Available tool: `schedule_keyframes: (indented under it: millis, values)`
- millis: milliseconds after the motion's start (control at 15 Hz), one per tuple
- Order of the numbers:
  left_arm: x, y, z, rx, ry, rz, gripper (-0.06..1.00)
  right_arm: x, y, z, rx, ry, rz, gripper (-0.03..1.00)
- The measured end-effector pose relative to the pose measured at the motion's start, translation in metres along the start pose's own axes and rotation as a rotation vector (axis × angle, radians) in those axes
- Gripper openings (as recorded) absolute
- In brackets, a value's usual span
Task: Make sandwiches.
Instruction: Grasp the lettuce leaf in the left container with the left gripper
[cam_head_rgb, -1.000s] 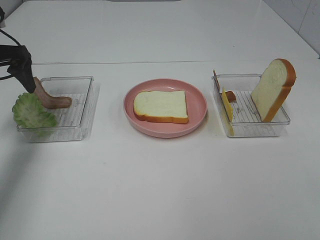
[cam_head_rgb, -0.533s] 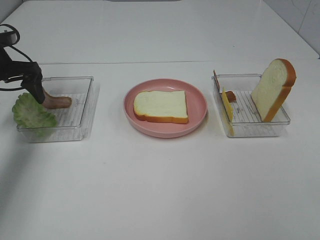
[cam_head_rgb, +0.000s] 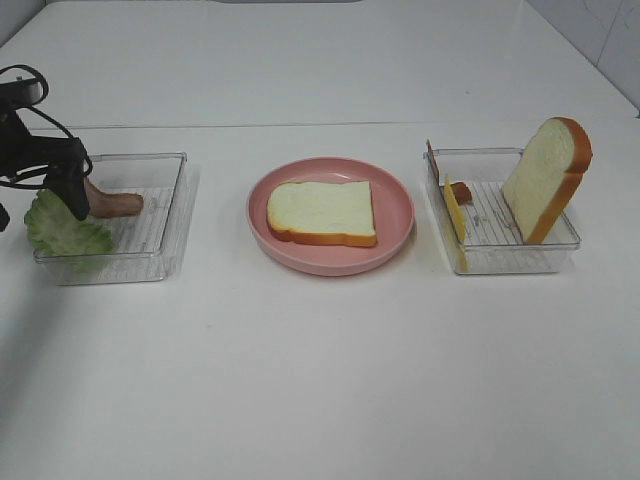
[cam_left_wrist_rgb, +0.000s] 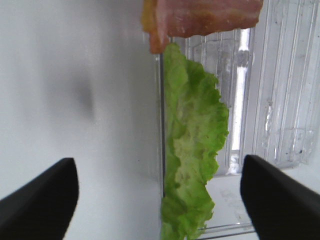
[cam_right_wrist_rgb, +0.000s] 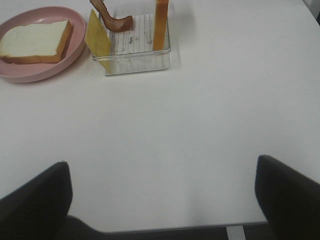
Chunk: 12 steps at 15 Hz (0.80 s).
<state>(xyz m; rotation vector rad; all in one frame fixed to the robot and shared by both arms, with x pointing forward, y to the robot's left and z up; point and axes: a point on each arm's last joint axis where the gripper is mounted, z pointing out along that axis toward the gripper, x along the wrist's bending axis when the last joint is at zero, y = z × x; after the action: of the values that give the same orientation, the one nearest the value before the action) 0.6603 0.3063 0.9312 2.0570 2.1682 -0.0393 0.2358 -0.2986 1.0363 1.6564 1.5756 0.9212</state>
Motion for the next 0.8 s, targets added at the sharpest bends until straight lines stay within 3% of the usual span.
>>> schedule_keyframes:
  millis: [133, 200, 333, 400, 667, 800]
  values:
    - [0.0002, 0.0021, 0.0004, -0.022, 0.001, -0.035, 0.54, 0.0000, 0.0000, 0.0000, 0.000, 0.000, 0.000, 0.96]
    - [0.0004, 0.0041, 0.0012, -0.042, 0.002, -0.062, 0.30, 0.0000, 0.0000, 0.0000, 0.000, 0.000, 0.000, 0.96]
    - [0.0004, 0.0044, 0.0012, -0.046, 0.002, -0.062, 0.07, 0.0000, 0.0000, 0.0000, 0.000, 0.000, 0.000, 0.96]
    - [-0.0001, 0.0046, 0.0012, -0.048, -0.004, -0.066, 0.01, 0.0000, 0.0000, 0.0000, 0.000, 0.000, 0.000, 0.96]
    - [-0.0008, 0.0059, 0.0011, -0.061, -0.013, -0.077, 0.00, 0.0000, 0.0000, 0.0000, 0.000, 0.000, 0.000, 0.96]
    - [-0.0052, 0.0055, -0.0045, -0.068, -0.055, -0.104, 0.00, 0.0000, 0.0000, 0.0000, 0.000, 0.000, 0.000, 0.96]
